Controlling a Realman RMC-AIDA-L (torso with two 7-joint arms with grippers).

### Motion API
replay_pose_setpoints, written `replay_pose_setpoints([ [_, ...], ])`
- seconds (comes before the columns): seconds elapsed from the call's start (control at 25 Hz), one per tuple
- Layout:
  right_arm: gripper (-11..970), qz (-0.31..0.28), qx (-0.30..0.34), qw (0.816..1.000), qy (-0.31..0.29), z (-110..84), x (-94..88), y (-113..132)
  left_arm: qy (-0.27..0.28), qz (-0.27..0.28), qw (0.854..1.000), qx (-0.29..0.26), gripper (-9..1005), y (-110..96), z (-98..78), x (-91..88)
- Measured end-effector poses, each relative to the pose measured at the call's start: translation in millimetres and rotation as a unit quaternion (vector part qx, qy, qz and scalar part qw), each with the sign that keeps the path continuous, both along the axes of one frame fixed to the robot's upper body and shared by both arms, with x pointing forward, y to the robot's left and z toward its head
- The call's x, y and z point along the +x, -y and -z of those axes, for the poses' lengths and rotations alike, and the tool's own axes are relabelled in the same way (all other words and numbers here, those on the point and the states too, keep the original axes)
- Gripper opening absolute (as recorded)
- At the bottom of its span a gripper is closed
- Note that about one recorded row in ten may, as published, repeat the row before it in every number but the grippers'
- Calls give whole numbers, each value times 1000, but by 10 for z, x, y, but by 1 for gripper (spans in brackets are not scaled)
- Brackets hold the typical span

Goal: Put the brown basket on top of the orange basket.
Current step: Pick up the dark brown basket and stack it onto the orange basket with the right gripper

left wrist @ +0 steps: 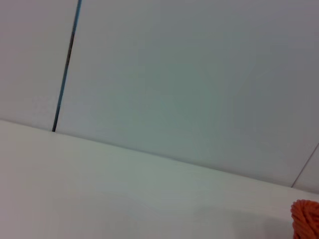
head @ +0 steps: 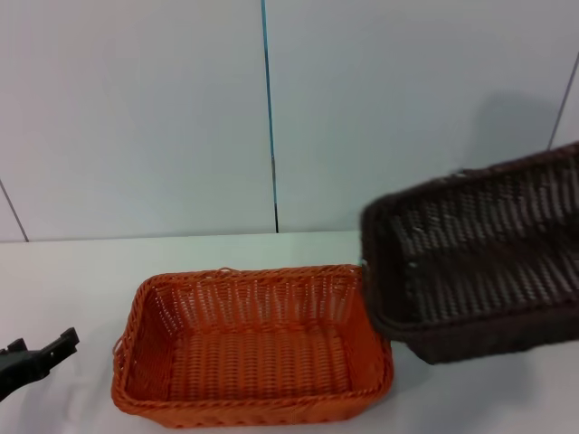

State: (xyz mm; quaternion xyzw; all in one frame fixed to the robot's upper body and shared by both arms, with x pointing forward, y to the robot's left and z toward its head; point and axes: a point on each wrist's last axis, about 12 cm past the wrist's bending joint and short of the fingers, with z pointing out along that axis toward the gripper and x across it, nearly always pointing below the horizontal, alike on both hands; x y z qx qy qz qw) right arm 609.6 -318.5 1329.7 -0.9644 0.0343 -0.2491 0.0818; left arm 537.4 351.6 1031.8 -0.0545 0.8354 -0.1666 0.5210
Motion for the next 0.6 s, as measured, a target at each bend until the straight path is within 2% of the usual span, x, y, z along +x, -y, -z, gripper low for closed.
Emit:
replay_pose_setpoints([
  [0.24,142,-33,3,999,26,-26,98,-309,-4,2,1000,-4,905,16,21,-6],
  [0.32,142,-37,3,999,27,-21,106,-344,-4,3,1000,-3,905,16,24,-8],
  [0.6,142,-64,6,997,31,94,186,-600,-5,5,1000,-2,905,16,25,-12],
])
